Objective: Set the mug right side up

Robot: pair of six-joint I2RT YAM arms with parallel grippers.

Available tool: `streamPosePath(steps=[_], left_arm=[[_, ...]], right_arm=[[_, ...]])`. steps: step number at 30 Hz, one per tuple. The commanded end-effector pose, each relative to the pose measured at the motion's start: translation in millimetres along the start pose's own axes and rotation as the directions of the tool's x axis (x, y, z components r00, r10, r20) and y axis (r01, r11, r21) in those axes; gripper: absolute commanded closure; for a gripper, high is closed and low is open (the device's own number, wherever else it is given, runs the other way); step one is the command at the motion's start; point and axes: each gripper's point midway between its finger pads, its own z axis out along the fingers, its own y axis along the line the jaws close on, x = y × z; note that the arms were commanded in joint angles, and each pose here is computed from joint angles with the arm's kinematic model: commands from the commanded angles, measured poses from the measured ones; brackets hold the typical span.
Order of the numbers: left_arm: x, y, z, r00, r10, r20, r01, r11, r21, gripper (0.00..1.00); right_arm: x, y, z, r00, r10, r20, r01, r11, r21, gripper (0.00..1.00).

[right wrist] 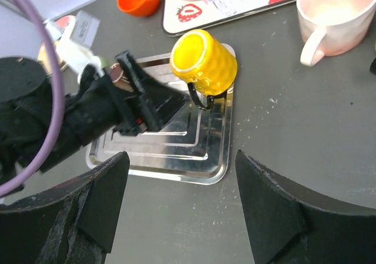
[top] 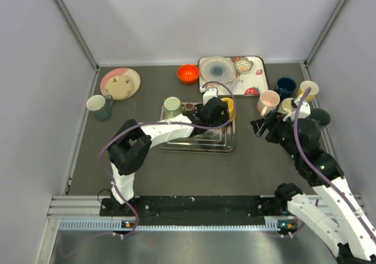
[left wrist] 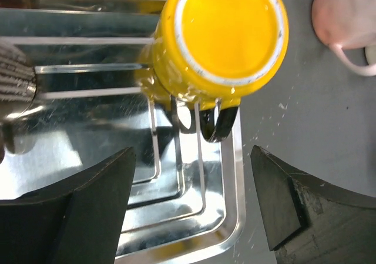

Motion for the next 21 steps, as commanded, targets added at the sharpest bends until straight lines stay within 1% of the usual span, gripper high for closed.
streamPosePath(steps=[1, 3, 9, 16, 21], left_arm=[[-24.5, -23.0, 9.3, 0.999, 0.002, 0.051, -0.003, 1.0, 0.014, 0.16], [-29.0, -26.8, 13.9, 0.998, 0.008, 0.057, -0.009, 1.0, 0.011, 0.18], [-19.6, -23.1, 29.5, 0.999, 0.024, 0.038, -0.023, 1.0, -0.017, 0.21], [-19.9, -21.1, 42.3, 0.999, 0.011, 0.038, -0.009, 0.999, -0.033, 0.3], [-24.0, -19.8, 50.8, 0.999, -0.007, 0.032, 0.008, 0.999, -0.031, 0.38]], right_arm=[[-3.1, 16.0, -8.5, 1.0, 0.016, 0.017, -0.014, 0.996, -0.093, 0.26], [-0.4, 19.2, -9.4, 1.0, 0.016, 0.005, -0.015, 0.994, -0.112, 0.26], [1.5, 27.1, -12.4, 1.0, 0.026, -0.016, -0.028, 0.988, -0.151, 0.26], [0.9, 35.4, -16.4, 0.999, 0.038, -0.027, -0.043, 0.981, -0.191, 0.26], [2.6, 33.2, -18.7, 0.999, 0.044, -0.021, -0.048, 0.98, -0.192, 0.27]])
